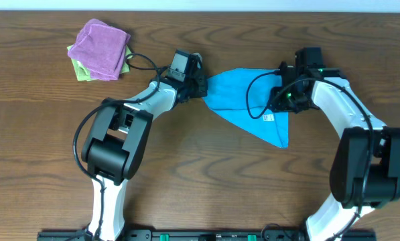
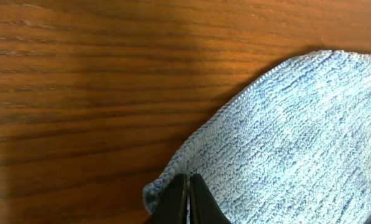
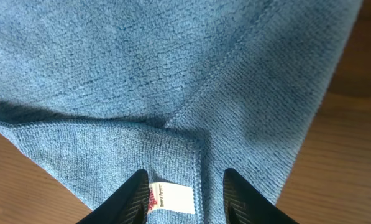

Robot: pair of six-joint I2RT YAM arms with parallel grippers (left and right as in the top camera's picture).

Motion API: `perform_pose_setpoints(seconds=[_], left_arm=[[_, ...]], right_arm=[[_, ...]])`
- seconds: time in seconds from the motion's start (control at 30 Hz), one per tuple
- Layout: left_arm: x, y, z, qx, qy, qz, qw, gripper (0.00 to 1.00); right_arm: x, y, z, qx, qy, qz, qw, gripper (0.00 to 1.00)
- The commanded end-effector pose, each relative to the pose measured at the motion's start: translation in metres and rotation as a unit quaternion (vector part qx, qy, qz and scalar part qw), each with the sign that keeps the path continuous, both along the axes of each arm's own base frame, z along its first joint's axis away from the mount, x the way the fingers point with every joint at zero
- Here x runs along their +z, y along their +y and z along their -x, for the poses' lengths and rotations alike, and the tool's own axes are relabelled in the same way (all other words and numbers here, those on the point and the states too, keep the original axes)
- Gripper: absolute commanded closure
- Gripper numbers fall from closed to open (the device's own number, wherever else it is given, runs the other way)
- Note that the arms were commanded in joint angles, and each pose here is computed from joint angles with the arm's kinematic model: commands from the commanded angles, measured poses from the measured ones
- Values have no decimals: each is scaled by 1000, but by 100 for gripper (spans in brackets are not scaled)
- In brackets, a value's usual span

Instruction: Fold the cloth

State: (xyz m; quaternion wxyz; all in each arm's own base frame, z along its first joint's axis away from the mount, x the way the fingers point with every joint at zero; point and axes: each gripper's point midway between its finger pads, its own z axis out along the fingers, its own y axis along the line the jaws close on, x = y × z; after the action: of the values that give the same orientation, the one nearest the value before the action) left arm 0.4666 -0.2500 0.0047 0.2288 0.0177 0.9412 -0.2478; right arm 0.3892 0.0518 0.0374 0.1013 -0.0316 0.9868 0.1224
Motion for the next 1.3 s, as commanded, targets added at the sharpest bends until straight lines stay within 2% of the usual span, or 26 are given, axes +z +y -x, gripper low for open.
perform_pose_setpoints(seconds=[0.0, 0.2, 0.4, 0.53, 0.63, 0.67, 0.9, 1.1, 1.27], left_arm=[[-9, 11, -8, 7, -1, -17, 1000, 94], [-9, 12, -8, 9, -2, -17, 1000, 94], [-9, 12, -8, 9, -2, -17, 1000, 94], [-9, 12, -8, 9, -2, -17, 1000, 94], [-9, 12, -8, 9, -2, -17, 1000, 94], [-9, 12, -8, 9, -2, -17, 1000, 94], [-9, 12, -8, 9, -2, -17, 1000, 95], [-9, 12, -9, 9, -2, -17, 1000, 94], [-9, 15, -10, 15, -5, -24, 1000, 95]], right_arm=[[-4, 3, -3, 7, 4, -21, 1000, 61], [-14, 3, -1, 6, 17, -21, 1000, 61], [-26, 7, 2, 5, 34, -35, 999, 66], [-28, 8, 1, 5, 34, -37, 999, 79], [-26, 13, 1, 8, 32, -50, 998, 97], [-26, 14, 1, 9, 33, -54, 998, 99], [-9, 39, 5, 35, 27, -109, 993, 99], [14, 66, 14, 81, 11, -122, 989, 99], [20, 91, 31, 115, 27, -134, 984, 99]])
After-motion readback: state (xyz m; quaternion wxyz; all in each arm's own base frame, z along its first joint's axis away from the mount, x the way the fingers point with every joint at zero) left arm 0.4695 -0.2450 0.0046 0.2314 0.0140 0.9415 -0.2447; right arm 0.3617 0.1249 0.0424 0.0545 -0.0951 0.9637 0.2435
